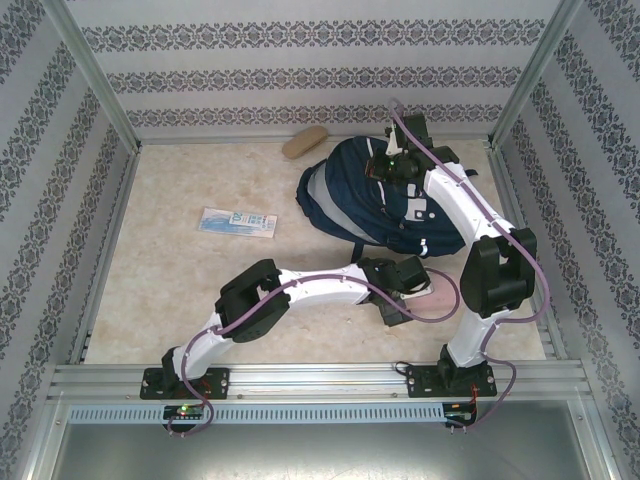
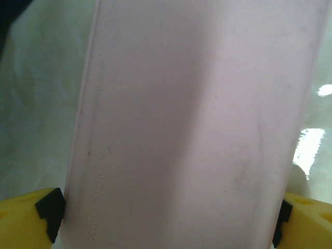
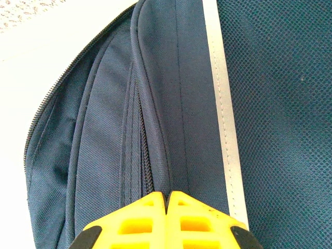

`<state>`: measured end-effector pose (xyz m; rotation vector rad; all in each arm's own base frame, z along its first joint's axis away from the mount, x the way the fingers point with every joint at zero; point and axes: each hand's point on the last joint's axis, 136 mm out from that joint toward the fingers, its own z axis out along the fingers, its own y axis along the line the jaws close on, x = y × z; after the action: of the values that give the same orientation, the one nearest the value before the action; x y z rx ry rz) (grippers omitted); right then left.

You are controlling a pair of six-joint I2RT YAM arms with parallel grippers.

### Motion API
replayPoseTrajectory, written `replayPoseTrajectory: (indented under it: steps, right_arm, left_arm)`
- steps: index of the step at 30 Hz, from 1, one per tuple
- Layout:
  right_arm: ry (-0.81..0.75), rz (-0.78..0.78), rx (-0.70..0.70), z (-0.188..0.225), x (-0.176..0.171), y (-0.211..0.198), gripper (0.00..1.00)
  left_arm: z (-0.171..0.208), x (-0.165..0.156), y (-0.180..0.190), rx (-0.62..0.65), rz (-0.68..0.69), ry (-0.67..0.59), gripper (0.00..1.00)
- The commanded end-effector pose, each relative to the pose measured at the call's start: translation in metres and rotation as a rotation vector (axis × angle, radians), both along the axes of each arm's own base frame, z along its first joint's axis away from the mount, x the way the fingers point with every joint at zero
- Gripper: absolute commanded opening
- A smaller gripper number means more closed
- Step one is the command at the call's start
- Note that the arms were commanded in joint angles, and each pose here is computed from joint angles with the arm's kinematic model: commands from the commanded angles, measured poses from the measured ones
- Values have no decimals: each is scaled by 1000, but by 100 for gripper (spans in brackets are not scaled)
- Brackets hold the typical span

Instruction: Pack the student bag

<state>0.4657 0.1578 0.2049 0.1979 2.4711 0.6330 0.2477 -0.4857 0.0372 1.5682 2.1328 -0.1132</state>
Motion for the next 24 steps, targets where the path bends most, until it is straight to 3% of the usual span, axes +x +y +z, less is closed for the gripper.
replayPoseTrajectory:
  steps: [1, 9, 24]
  right_arm:
    - [31, -53, -35, -5, -7, -19, 0]
    - [33, -56, -30, -5, -7, -18, 0]
    - [38, -58, -37, -7, -12, -20, 0]
  left_arm:
    - [9, 13, 19, 29, 62, -48, 99]
    - [53, 12, -1, -66, 6, -33, 100]
    - [-9, 18, 11, 41, 1, 111, 100]
